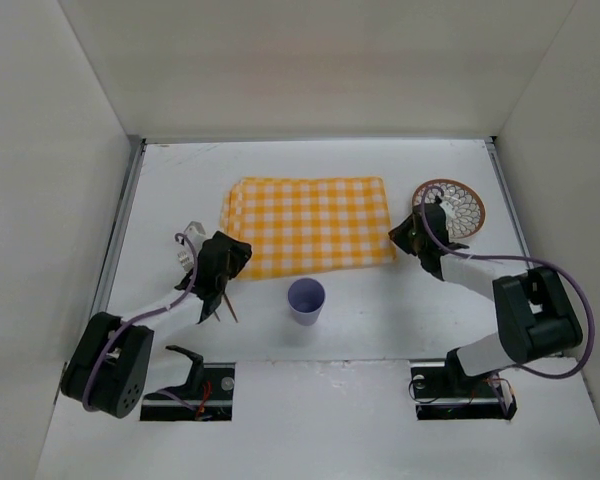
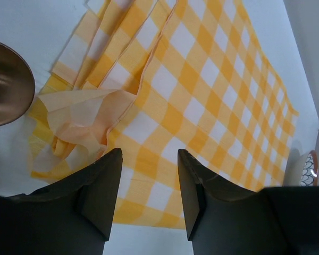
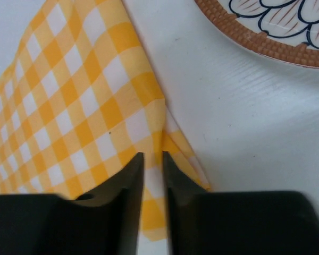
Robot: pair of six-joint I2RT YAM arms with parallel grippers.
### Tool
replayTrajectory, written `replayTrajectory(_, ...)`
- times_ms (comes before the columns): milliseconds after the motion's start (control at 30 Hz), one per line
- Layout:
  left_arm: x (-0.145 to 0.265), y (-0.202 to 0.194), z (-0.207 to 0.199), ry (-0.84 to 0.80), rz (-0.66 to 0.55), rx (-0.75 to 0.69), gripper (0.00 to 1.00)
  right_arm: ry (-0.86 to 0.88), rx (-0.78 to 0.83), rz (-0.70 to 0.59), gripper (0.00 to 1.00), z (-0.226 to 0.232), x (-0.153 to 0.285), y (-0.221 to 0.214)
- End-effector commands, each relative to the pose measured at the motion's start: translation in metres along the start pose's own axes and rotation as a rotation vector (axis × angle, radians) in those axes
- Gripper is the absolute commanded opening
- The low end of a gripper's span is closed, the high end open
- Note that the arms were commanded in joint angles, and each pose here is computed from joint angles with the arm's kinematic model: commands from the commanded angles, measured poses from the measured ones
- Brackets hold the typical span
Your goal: Set the dinner table for one person
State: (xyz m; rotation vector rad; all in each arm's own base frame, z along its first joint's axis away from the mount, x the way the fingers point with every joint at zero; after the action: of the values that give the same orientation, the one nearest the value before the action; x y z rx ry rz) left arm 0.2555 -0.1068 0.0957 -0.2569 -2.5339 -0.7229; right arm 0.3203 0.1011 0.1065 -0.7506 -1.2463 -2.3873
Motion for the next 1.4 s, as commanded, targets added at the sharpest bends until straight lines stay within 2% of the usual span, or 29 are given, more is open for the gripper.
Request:
replayTrajectory(0,0.005,0.003,0.002,0.027,-0.009,-0.049,0.44,0.013,0.001,-0.059,0.33,0.003,0.01,0.007)
replayTrajectory(67,0.006,0.005,0.0,0.02,-0.013,-0.057,0.44,0.012,0.012,-0.046,0.54,0.003,0.015,-0.001)
replayTrajectory(100,0.007,0.007,0.0,0.016,-0.019,-0.058,0.44,0.006,0.016,-0.042,0.57,0.002,0.017,-0.005)
replayTrajectory(200,0.009,0.01,-0.004,0.022,-0.034,-0.094,0.44,0.001,0.002,-0.036,0.58,-0.002,0.024,-0.016)
replayTrajectory(300,0.008,0.013,-0.001,0.104,-0.061,-0.191,0.44,-0.012,-0.015,-0.044,0.55,-0.006,0.029,-0.022)
replayTrajectory(467,0.005,0.008,0.006,0.181,-0.082,-0.288,0.45,-0.016,-0.023,0.016,0.56,0.0,0.021,-0.036)
replayTrajectory(533,0.001,0.004,0.007,0.185,-0.068,-0.295,0.45,-0.002,-0.034,0.032,0.52,0.005,0.015,-0.038)
replayTrajectory(633,-0.003,0.0,0.01,0.189,-0.051,-0.291,0.45,-0.001,-0.042,0.033,0.37,0.006,0.012,-0.038)
replayTrajectory(733,-0.007,-0.005,0.014,0.184,-0.021,-0.281,0.38,-0.009,-0.059,0.024,0.21,0.003,0.015,-0.039)
replayTrajectory(800,-0.007,-0.006,0.016,0.176,-0.012,-0.275,0.27,-0.014,-0.066,0.019,0.15,0.0,0.019,-0.04)
replayTrajectory(867,-0.006,-0.009,0.02,0.165,-0.001,-0.269,0.19,-0.005,-0.089,0.022,0.12,-0.003,0.024,-0.043)
replayTrajectory(967,-0.003,-0.012,0.023,0.159,0.018,-0.264,0.13,0.006,-0.098,0.029,0.11,-0.008,0.032,-0.052)
replayTrajectory(1267,0.009,-0.023,0.036,0.156,0.048,-0.254,0.09,0.018,-0.103,0.024,0.11,-0.025,0.061,-0.064)
replayTrajectory(1367,0.013,-0.023,0.035,0.146,0.047,-0.241,0.09,0.024,-0.091,0.027,0.15,-0.025,0.062,-0.064)
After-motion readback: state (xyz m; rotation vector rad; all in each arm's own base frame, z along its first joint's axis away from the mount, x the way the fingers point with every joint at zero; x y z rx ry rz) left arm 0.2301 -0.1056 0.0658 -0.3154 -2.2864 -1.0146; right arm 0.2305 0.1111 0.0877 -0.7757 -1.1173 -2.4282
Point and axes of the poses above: each gripper's point midway between its finger pads, its own x axis back along the fingers, its own z axis along the line the jaws close on, y = z × x, the point moved 7 cm from there along x, back along the fingers, and after that the axes turned 7 degrees about x, right-handed, at the moved point
